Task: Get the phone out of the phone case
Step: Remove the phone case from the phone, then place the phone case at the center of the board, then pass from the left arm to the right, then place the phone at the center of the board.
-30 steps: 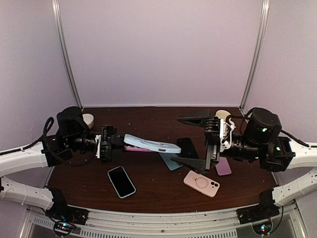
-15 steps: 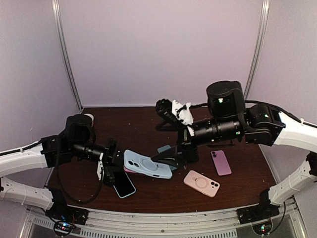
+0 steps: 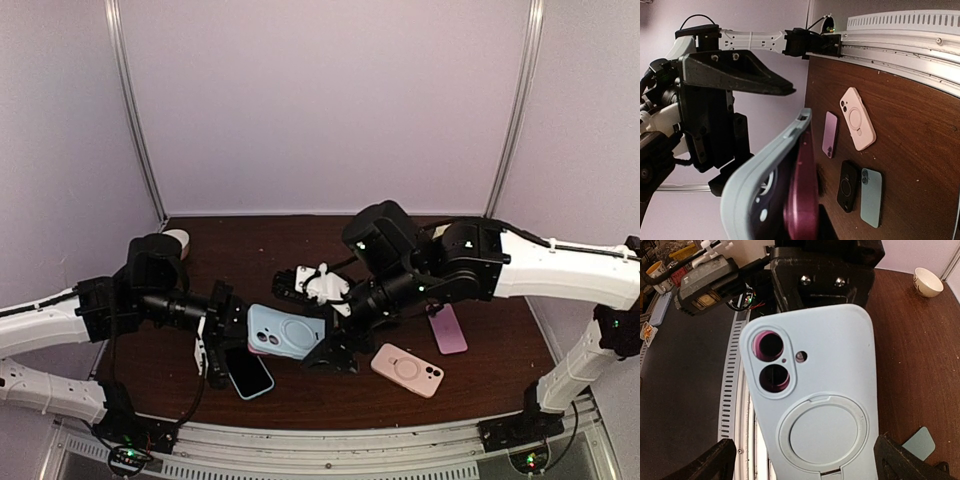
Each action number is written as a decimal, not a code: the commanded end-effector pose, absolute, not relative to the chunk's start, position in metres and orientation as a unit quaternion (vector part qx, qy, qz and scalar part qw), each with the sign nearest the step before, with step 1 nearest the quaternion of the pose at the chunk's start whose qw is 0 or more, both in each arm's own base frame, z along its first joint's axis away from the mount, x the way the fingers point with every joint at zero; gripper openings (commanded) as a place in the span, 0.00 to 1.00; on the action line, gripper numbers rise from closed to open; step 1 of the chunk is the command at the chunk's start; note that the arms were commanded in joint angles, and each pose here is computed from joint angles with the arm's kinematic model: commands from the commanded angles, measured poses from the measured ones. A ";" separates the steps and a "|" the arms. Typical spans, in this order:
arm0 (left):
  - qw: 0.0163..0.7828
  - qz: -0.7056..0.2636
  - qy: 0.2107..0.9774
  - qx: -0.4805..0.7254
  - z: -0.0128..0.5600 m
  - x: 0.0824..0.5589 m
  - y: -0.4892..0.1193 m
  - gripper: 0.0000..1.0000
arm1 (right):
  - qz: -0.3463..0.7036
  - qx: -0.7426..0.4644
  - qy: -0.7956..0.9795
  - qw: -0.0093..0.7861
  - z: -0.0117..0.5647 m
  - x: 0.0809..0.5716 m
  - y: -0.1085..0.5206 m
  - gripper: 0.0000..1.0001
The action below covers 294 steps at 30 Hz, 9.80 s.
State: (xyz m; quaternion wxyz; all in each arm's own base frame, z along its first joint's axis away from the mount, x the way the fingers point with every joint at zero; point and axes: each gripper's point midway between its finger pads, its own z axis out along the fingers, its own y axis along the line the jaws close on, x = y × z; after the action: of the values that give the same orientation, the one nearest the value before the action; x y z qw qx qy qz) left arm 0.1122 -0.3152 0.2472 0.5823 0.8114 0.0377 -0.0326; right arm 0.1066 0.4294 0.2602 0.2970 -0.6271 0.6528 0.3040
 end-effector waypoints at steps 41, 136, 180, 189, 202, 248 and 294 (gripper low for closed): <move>0.612 0.064 -0.003 0.789 0.261 0.121 -0.317 0.00 | 0.364 -0.613 0.646 0.272 0.258 0.111 0.443 0.77; 0.606 0.059 -0.013 0.793 0.259 0.114 -0.313 0.00 | 0.158 -0.211 0.941 0.210 0.052 0.342 0.491 0.83; 0.602 0.035 -0.019 0.798 0.252 0.109 -0.318 0.00 | 0.304 -0.651 0.609 0.335 0.280 0.130 0.357 1.00; 0.600 0.025 -0.023 0.799 0.250 0.106 -0.321 0.00 | 0.289 -0.692 0.577 0.324 0.258 0.095 0.393 1.00; 0.608 0.032 -0.026 0.793 0.253 0.106 -0.320 0.00 | 0.269 -0.665 0.631 0.295 0.214 0.120 0.443 0.93; 0.620 -0.098 0.716 0.305 0.317 0.220 -0.206 0.97 | 0.195 -0.416 0.849 0.261 0.144 0.162 0.401 0.51; 0.286 -0.134 0.948 0.048 0.148 0.186 -0.178 0.98 | 0.117 -0.338 0.923 0.145 0.085 0.175 0.430 1.00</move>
State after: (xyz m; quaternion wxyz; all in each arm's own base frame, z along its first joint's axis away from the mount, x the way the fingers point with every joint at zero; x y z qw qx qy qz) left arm 0.1817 -0.1884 0.1469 0.2714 0.0656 0.9482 -0.1513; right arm 0.1657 0.4051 0.0584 0.1008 -0.3638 0.9215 0.0915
